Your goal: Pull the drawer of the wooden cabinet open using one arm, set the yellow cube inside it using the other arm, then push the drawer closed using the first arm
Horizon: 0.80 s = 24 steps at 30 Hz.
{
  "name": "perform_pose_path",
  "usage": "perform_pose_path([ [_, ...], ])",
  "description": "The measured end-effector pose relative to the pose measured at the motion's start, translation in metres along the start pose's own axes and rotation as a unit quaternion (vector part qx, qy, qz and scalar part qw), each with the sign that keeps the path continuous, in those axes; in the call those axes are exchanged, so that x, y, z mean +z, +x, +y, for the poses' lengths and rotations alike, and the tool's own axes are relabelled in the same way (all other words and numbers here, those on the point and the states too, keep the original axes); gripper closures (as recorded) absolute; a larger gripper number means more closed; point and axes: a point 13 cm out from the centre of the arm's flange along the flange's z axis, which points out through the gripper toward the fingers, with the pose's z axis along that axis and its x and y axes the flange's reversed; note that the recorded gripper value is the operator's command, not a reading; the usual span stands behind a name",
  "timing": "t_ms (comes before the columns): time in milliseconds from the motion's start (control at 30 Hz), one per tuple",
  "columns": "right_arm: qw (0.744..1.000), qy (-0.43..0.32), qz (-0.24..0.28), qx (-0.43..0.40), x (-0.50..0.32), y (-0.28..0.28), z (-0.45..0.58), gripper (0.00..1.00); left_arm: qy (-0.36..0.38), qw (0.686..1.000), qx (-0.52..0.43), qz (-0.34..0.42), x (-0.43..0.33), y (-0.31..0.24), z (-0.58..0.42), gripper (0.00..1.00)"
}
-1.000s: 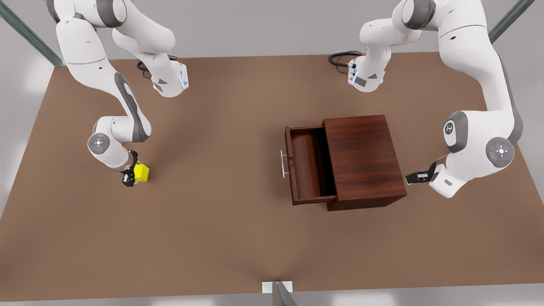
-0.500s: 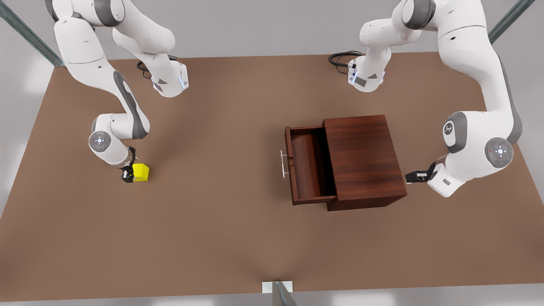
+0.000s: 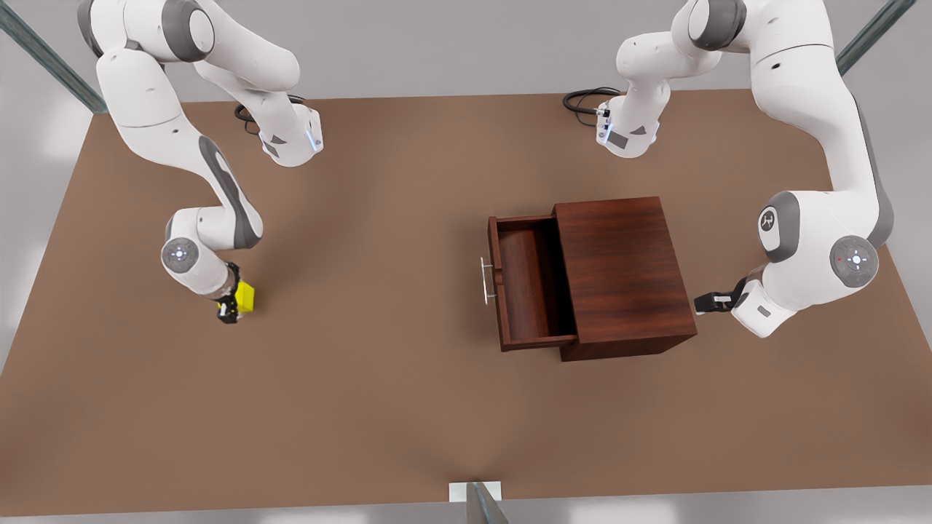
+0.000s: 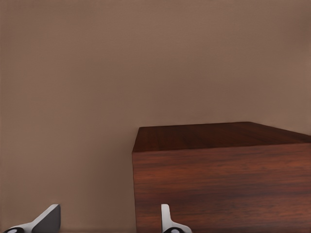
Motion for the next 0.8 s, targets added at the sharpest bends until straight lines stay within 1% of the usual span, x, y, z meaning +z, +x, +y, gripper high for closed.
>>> perform_pose_path([
  [100, 1.0, -0.003, -0.001, 0.001, -0.0019, -0.0014, 0.0018, 0.0, 0.0, 1.0, 0.001, 0.0, 0.0, -0.0001, 0.0, 0.0],
  [133, 1.0, -0.003, -0.001, 0.001, -0.0022, -0.0015, 0.0022, 0.02, 0.0, 1.0, 0.002, 0.0, 0.0, -0.0001, 0.0001, 0.0],
  [167, 1.0, -0.004, -0.001, 0.002, -0.0024, -0.0016, 0.0024, 0.15, 0.0, 1.0, 0.002, 0.0, 0.0, -0.0001, 0.0001, 0.0],
  [200, 1.0, -0.004, -0.002, 0.002, -0.0022, -0.0022, 0.0026, 0.14, 0.0, 1.0, 0.003, 0.0, 0.0, -0.0001, 0.0002, 0.0],
  [233, 1.0, -0.003, -0.003, 0.002, -0.0011, -0.0036, 0.0021, 0.12, 0.0, 1.0, 0.003, 0.0, 0.0, -0.0001, 0.0002, 0.0],
  [333, 1.0, -0.003, -0.006, 0.002, 0.0008, -0.009, 0.0019, 0.11, 0.0, 1.0, 0.004, 0.0, 0.0, -0.0001, 0.0002, 0.0],
  [400, 1.0, -0.003, -0.008, 0.001, 0.0009, -0.01, 0.0027, 0.09, 0.0, 1.0, 0.005, 0.0, 0.0, -0.0001, 0.0001, 0.0],
  [467, 1.0, -0.004, -0.009, 0.001, 0.0011, -0.0101, 0.0045, 0.15, -0.001, 1.0, 0.005, 0.001, 0.0008, 0.0003, 0.0004, 0.0],
  [567, 1.0, -0.004, -0.008, 0.001, 0.0033, -0.0096, 0.0053, 0.15, -0.001, 1.0, 0.007, 0.001, 0.0013, 0.0006, 0.0, 0.0],
  [600, 1.0, -0.004, -0.008, 0.001, 0.0047, -0.0091, 0.0051, 0.17, -0.002, 1.0, 0.007, 0.001, 0.0014, 0.0006, 0.0, 0.0],
  [633, 1.0, -0.003, -0.007, 0.001, 0.006, -0.008, 0.0051, 0.23, -0.002, 1.0, 0.007, 0.001, 0.0015, 0.0006, 0.0, 0.0],
  [667, 1.0, -0.003, -0.007, 0.001, 0.0066, -0.0077, 0.0054, 0.26, -0.002, 1.0, 0.008, 0.001, 0.0016, 0.0007, -0.0001, 0.0],
  [733, 1.0, -0.005, -0.007, 0.003, 0.0063, -0.0078, 0.0062, 0.36, -0.002, 1.0, 0.008, 0.001, 0.0017, 0.0007, -0.0004, 0.0],
  [767, 1.0, -0.007, -0.007, 0.004, 0.0054, -0.0081, 0.0067, 0.39, -0.002, 1.0, 0.009, 0.002, 0.0018, 0.0008, -0.0004, 0.0],
  [800, 1.0, -0.01, -0.007, 0.005, 0.0022, -0.0085, 0.0084, 0.46, -0.002, 1.0, 0.009, 0.002, 0.002, 0.0008, -0.0004, 0.0],
])
